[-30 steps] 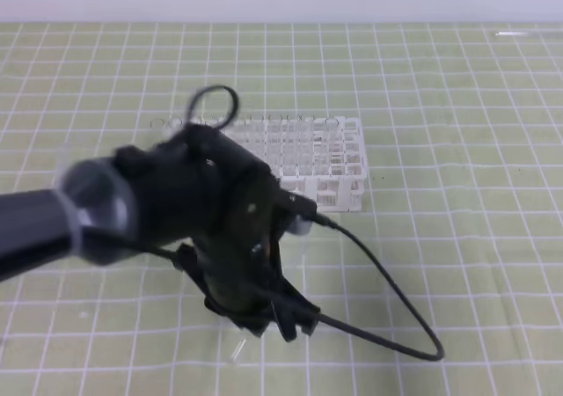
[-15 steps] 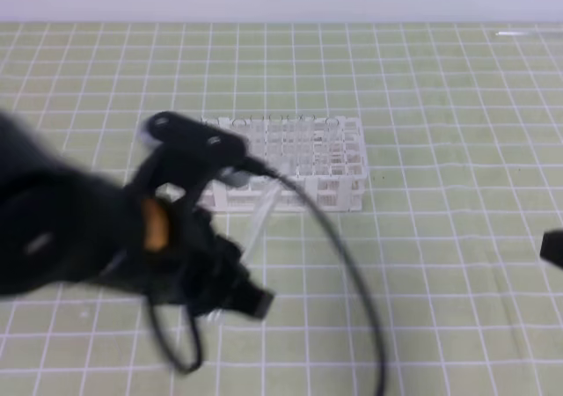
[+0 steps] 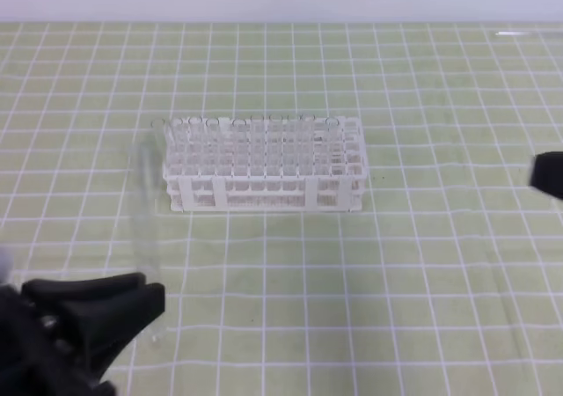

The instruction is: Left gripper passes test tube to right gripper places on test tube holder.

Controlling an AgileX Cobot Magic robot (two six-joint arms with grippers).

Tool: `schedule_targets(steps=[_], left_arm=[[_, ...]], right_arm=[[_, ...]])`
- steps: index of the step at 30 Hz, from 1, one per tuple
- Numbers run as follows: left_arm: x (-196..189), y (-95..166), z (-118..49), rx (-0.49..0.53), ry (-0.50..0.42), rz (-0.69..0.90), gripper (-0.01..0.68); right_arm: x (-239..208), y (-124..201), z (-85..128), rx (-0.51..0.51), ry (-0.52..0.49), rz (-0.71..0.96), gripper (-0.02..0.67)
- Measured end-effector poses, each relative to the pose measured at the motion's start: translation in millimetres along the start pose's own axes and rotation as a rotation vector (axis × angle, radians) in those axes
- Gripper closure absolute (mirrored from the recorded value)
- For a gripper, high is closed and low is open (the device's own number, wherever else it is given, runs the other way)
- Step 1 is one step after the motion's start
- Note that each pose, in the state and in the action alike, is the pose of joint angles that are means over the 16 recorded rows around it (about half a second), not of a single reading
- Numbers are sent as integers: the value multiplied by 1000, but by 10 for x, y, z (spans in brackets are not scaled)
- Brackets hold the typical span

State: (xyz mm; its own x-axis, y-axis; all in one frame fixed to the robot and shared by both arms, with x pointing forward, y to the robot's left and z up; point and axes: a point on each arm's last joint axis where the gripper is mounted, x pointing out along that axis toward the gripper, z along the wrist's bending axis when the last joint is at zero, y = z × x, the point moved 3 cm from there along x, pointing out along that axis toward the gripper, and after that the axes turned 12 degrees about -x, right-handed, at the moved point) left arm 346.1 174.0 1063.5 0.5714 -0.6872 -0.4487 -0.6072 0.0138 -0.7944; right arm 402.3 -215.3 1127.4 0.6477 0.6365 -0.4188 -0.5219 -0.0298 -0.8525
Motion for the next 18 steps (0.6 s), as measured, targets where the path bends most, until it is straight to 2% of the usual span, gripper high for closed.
schedule_targets(steps=[7, 12, 18], left_arm=[[-131, 61, 38, 6, 64, -139, 626], [-143, 51, 39, 34, 81, -190, 642], [-149, 15, 28, 87, 86, -225, 647]], right_arm=[[239, -145, 252, -73, -111, 39, 666], [425, -187, 529, -185, -170, 25, 666], [543, -130, 863, -349, -208, -100, 666]])
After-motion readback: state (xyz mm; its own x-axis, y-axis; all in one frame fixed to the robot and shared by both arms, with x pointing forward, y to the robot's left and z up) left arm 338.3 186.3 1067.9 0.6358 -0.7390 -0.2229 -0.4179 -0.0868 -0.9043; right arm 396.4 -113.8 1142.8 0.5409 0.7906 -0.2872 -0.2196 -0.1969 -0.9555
